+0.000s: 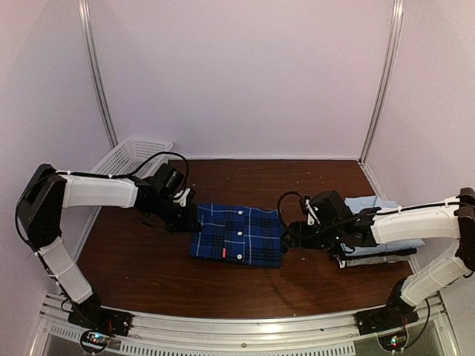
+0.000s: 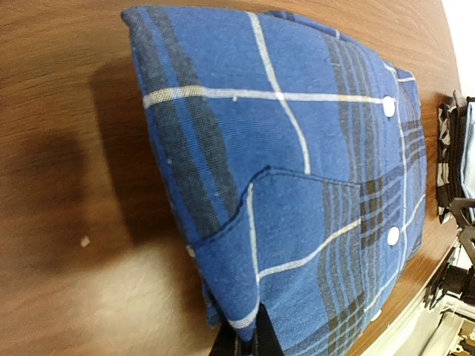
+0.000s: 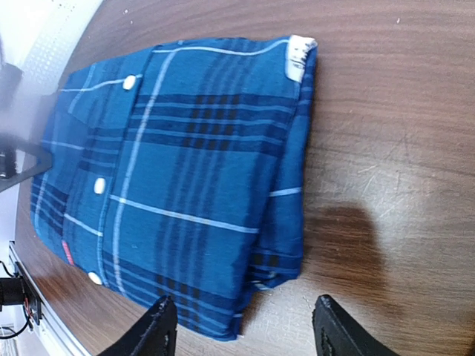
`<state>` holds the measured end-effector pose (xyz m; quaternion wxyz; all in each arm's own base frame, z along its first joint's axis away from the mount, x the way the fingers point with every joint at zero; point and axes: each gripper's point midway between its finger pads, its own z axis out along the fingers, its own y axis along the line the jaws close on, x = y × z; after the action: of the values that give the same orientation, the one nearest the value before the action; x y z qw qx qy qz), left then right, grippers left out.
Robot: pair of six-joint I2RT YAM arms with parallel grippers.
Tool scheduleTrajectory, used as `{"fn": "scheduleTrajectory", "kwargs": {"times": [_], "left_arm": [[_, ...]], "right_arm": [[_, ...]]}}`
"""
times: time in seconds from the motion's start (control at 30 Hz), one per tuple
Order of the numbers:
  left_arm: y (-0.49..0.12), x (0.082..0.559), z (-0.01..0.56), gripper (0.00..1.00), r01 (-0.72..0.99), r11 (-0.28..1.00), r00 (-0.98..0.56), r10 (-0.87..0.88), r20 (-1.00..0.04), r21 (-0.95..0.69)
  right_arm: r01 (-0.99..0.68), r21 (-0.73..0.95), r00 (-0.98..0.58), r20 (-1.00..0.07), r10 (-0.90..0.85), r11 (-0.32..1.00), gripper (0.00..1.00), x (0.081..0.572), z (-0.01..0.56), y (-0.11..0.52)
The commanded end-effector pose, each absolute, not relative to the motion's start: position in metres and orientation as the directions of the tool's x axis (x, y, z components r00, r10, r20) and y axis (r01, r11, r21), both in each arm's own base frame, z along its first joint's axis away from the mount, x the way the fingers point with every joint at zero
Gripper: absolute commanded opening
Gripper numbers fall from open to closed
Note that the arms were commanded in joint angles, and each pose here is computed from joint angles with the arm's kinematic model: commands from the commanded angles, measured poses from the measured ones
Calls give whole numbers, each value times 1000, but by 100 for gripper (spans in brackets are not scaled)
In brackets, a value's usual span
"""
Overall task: Fold and stack the long sleeve shirts
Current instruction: Move the square-folded shirt to the center of the board, then pick up the square-folded shirt from the center of the board.
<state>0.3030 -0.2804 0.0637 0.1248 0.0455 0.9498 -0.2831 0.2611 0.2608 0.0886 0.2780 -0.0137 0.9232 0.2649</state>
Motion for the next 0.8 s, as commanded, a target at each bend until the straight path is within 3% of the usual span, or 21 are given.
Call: {"fn": "scheduleTrajectory", "kwargs": {"times": [0.0, 0.37, 0.63, 0.77], "left_arm": [[-242, 293, 81, 0, 196, 870, -958, 72, -279, -452], [-189, 301, 131, 0, 234, 897, -932, 97, -350, -375], [-178, 316, 172, 0, 257, 897, -899, 86, -429, -360], [-194, 323, 203, 0, 310, 852, -877, 84, -474, -422]], "right_arm": [[-210, 526, -843, -525, 120, 824, 61, 270, 98, 282], [-295, 595, -868, -493, 50, 747, 42, 294, 84, 380], [-294, 559, -875, -483, 17, 775, 27, 315, 58, 426], [-297, 572, -887, -462, 1, 764, 26, 315, 44, 444]]}}
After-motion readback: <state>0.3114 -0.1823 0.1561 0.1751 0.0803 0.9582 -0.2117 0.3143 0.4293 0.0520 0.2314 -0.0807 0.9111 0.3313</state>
